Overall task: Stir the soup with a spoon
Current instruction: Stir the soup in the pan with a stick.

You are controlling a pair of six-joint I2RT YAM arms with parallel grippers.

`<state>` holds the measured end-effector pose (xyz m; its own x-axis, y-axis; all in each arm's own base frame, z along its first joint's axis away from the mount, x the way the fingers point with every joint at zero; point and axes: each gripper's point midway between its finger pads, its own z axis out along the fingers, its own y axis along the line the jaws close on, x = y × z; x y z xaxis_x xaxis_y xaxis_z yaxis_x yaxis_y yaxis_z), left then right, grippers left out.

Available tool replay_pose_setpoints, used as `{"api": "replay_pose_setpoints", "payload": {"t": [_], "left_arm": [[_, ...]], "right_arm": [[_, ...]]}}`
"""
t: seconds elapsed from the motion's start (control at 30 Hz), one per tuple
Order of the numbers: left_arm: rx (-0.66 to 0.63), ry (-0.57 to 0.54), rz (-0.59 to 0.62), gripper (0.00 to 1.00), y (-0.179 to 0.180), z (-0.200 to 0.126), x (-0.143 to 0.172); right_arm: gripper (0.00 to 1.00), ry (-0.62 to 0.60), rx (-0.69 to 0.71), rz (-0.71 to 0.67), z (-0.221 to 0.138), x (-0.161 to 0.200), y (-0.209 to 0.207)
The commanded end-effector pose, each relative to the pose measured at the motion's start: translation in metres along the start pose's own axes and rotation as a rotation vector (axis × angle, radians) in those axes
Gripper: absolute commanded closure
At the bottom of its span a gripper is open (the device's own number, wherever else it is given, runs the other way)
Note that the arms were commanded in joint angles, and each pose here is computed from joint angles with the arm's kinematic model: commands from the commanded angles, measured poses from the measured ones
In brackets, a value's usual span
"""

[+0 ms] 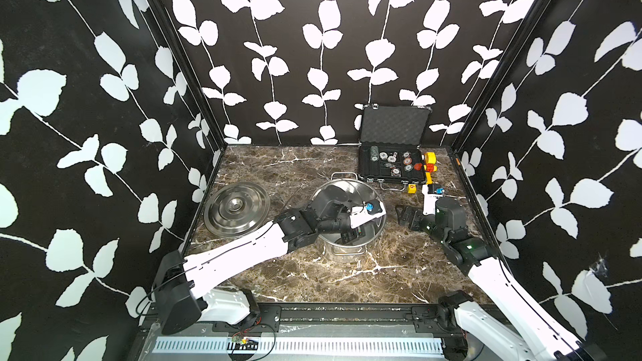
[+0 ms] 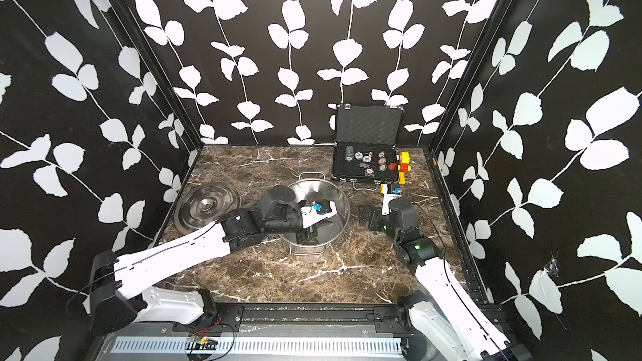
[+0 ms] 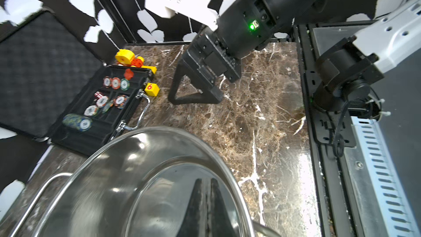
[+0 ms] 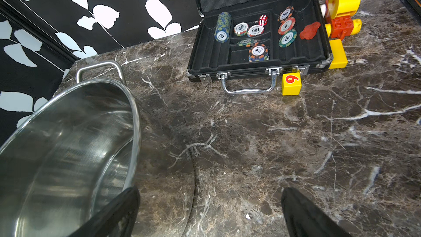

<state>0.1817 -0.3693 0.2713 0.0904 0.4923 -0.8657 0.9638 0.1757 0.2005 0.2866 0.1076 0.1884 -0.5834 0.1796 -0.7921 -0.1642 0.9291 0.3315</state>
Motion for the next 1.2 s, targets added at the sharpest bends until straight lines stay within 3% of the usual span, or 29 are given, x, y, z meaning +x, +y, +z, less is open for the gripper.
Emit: {"api": "replay_pose_setpoints", "payload": {"t": [0.0,0.37,0.57,0.8,1.0,1.17], "left_arm": [[-0.083,0.008,-0.073,1.0,0.022,-0.018,0.014],[-0.387,-0.034,-0.253,1.0,0.112,-0.052,0.043],[-0.526,-0.039,-0.252,1.0,0.158,-0.049,0.034],[-0.418,-0.08,-0.17,1.0,0.172,-0.01,0.003],[-0.296,-0.095,-0.176,1.0,0.177,0.029,-0.007],[-0.237,-0.092,-0.141,1.0,0.165,0.056,-0.022]], "right_arm": [[0.01,-0.04,-0.042,0.006,0.0,-0.015,0.011],[0.01,-0.035,-0.053,0.027,0.003,-0.013,0.013],[0.01,-0.022,-0.059,0.033,0.004,-0.01,0.013],[0.01,-0.022,-0.051,0.036,0.002,-0.005,0.01],[0.01,-0.032,-0.041,0.036,-0.001,-0.003,0.007],[0.01,-0.028,-0.03,0.032,-0.003,-0.001,0.005]]}}
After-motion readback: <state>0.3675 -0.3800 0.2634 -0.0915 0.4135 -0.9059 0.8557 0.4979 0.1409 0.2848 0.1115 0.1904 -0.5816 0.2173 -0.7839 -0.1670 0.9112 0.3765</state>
